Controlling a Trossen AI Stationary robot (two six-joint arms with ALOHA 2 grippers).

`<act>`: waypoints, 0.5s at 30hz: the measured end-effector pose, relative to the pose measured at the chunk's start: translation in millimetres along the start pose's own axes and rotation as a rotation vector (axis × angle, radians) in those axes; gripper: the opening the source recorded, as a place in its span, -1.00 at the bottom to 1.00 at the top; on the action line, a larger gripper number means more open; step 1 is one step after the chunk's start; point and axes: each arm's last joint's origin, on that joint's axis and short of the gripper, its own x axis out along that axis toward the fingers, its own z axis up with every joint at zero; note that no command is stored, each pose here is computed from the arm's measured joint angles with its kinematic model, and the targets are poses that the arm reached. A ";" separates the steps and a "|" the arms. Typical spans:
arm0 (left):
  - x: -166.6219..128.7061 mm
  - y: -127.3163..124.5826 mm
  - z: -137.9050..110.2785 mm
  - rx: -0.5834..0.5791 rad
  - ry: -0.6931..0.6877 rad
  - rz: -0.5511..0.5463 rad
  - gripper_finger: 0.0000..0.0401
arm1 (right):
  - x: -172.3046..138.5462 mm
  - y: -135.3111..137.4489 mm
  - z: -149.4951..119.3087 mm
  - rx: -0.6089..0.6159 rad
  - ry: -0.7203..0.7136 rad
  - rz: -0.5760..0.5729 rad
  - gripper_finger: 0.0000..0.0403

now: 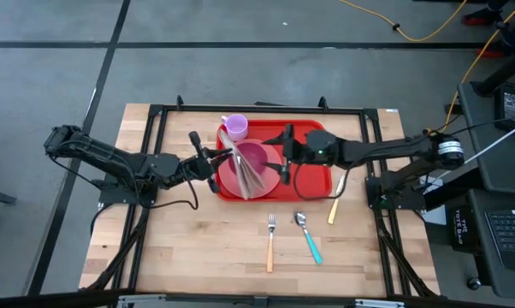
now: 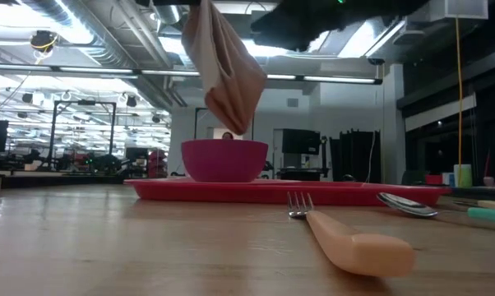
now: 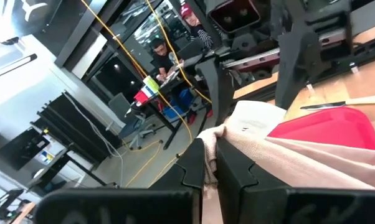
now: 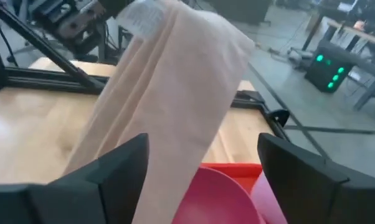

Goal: Set up tray
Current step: Put the brown table napkin on the red tray to the right of the pink plate

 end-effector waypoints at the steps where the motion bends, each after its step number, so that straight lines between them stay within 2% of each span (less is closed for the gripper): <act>1: 0.0 0.1 -0.1 0.001 0.002 0.004 -0.96 | 4.0 1.4 3.8 0.016 0.003 0.006 0.51; 8: 0.0 0.1 -0.7 0.030 0.012 0.011 -0.96 | 25.7 12.3 23.9 0.034 0.053 0.049 0.51; 15: 0.0 0.1 -0.7 0.036 0.012 0.011 -0.96 | 45.8 20.1 24.2 0.111 0.101 0.085 0.50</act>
